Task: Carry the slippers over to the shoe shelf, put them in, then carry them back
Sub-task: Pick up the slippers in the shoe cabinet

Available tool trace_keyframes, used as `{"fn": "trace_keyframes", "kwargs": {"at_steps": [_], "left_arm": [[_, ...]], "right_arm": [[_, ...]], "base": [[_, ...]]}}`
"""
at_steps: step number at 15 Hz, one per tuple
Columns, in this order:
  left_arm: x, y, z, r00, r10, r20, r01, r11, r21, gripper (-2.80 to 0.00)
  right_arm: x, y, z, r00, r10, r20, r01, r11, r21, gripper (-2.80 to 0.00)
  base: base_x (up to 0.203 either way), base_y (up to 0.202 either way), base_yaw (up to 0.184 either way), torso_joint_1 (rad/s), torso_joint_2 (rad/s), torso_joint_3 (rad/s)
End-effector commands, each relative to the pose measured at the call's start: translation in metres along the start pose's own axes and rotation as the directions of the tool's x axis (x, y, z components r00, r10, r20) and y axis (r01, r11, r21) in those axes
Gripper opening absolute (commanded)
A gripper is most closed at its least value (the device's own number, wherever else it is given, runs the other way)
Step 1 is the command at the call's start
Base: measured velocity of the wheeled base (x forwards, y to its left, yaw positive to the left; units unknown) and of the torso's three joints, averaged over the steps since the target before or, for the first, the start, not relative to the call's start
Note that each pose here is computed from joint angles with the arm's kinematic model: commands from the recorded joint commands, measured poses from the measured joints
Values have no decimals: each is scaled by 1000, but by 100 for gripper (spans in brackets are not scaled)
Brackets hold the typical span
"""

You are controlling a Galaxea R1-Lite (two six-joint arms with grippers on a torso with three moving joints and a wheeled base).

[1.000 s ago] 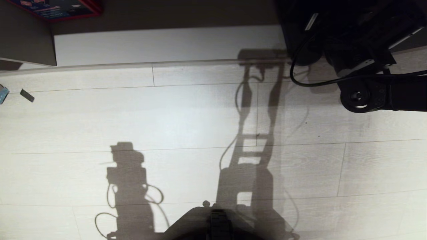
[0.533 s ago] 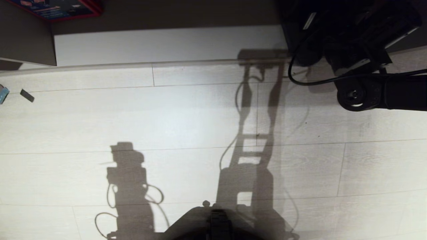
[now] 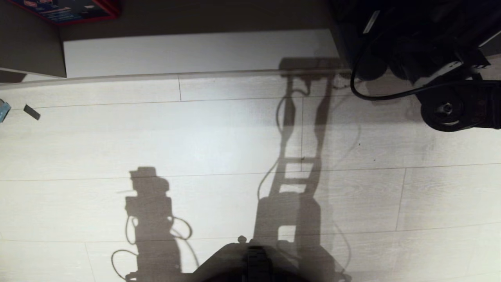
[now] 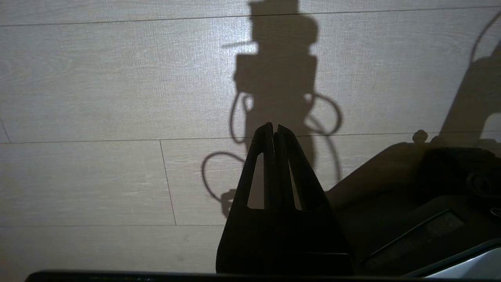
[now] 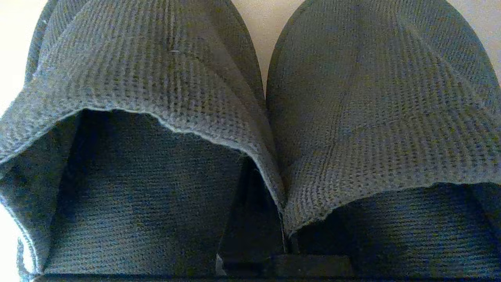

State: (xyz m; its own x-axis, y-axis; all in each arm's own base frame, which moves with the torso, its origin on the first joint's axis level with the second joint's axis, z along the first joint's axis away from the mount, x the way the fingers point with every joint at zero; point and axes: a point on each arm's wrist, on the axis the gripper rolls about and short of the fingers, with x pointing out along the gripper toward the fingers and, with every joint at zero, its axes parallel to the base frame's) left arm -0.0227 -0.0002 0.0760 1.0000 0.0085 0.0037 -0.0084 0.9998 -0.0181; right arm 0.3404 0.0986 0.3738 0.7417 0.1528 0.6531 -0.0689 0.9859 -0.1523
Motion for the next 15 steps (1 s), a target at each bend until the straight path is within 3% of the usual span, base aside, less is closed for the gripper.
{"fn": "trace_keyframes", "kwargs": {"at_steps": [1, 7, 10, 13, 15], "left_arm": [[0, 0, 0, 1000, 1, -1, -1, 1000, 0, -280], [0, 0, 0, 1000, -1, -1, 1, 1000, 0, -280], [0, 0, 0, 1000, 0, 0, 0, 1000, 0, -280], [0, 0, 0, 1000, 0, 1, 0, 1000, 0, -280], [0, 0, 0, 1000, -1, -1, 1, 1000, 0, -280]], "right_arm": [[-21, -8, 37, 1000, 3, 20, -3, 1000, 15, -280], [-95, -6, 44, 984, 93, -154, -85, 994, 63, -280], [-135, 1, 38, 958, 153, -243, -137, 987, 81, -280], [-169, -4, 54, 947, 176, -268, -161, 984, 78, -280], [-197, -8, 58, 921, 205, -331, -187, 979, 87, -280]], "base": [[0, 0, 0, 0, 0, 0], [0, 0, 0, 0, 0, 0], [0, 0, 0, 0, 0, 0], [0, 0, 0, 0, 0, 0], [0, 0, 0, 0, 0, 0]]}}
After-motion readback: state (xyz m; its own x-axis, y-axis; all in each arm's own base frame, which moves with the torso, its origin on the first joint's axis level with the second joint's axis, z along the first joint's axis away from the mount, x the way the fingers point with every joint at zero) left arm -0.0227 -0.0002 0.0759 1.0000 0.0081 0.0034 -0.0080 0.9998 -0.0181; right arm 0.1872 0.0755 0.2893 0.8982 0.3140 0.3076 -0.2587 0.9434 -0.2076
